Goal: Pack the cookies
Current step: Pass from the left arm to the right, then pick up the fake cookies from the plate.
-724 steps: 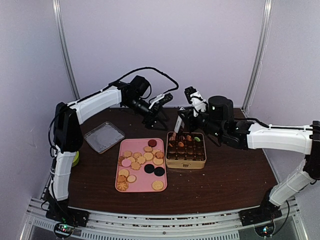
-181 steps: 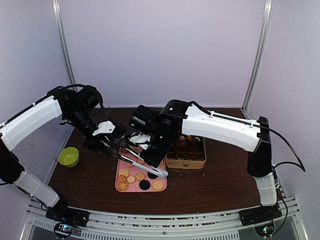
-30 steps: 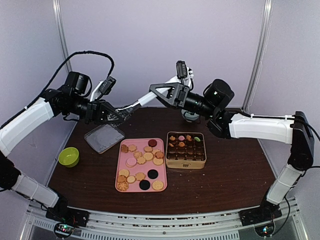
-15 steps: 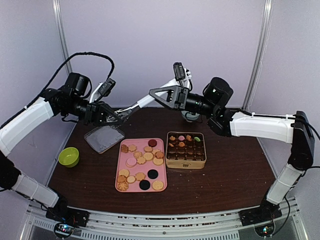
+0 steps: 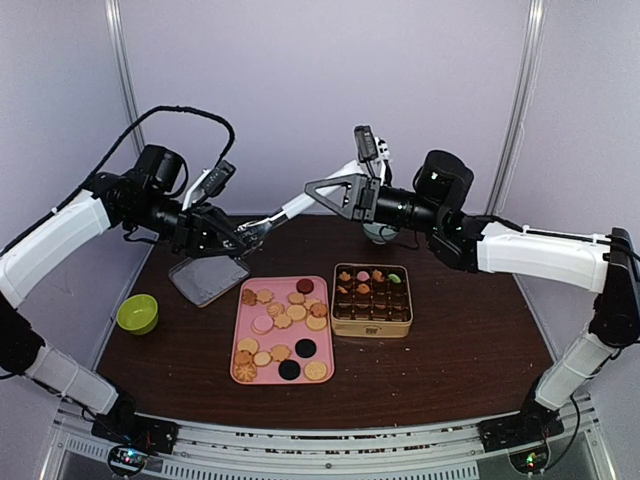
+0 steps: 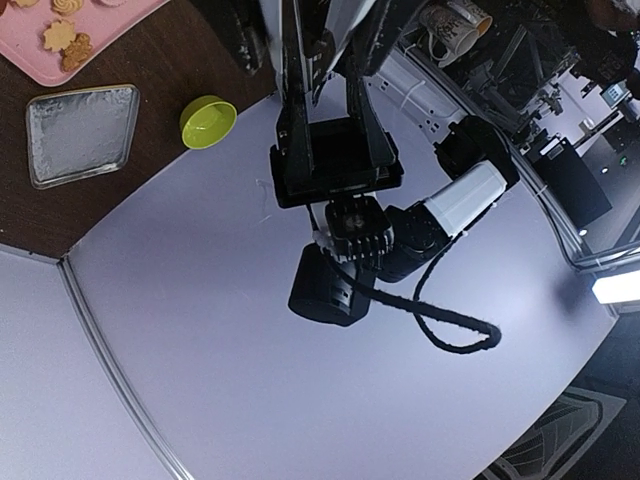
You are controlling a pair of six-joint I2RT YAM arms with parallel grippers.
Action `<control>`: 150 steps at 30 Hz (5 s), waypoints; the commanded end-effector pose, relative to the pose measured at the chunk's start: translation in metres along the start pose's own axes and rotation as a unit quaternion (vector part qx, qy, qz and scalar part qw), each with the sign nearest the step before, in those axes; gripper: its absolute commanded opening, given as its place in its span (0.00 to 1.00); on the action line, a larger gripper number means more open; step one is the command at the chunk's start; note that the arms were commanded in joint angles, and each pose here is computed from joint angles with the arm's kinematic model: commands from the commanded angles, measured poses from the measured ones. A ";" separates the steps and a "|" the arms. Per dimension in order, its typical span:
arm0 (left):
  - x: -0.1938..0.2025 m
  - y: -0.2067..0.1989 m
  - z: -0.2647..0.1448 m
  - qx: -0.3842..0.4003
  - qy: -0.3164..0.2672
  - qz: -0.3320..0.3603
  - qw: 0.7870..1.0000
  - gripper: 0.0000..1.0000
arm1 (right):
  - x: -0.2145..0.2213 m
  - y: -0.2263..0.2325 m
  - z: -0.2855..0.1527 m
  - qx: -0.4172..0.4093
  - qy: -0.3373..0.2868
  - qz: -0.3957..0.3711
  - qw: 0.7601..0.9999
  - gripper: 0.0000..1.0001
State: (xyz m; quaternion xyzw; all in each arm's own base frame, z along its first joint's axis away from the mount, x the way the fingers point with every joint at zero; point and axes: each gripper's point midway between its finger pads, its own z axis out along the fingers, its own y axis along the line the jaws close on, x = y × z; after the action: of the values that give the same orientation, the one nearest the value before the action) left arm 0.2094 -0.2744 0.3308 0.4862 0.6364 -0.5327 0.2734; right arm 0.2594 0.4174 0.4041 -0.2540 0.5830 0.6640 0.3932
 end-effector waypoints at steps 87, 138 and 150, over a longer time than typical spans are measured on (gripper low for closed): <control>0.105 0.128 -0.165 -0.486 0.149 -0.046 0.860 0.98 | 0.207 -0.055 0.102 0.260 0.217 -0.215 0.916 0.41; 0.099 0.119 -0.163 -0.477 0.144 -0.041 0.866 0.98 | 0.215 -0.032 0.091 0.249 0.182 -0.220 0.925 0.37; 0.098 0.119 -0.163 -0.474 0.144 -0.041 0.867 0.98 | 0.231 -0.037 0.091 0.240 0.195 -0.209 0.928 0.37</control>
State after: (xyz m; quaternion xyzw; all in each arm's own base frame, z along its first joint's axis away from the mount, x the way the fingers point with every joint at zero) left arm 0.3069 -0.0924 0.2285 0.3400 0.8729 -0.0982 0.3359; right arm 0.1737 0.5516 0.2119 -0.3972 0.7315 0.3290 0.4460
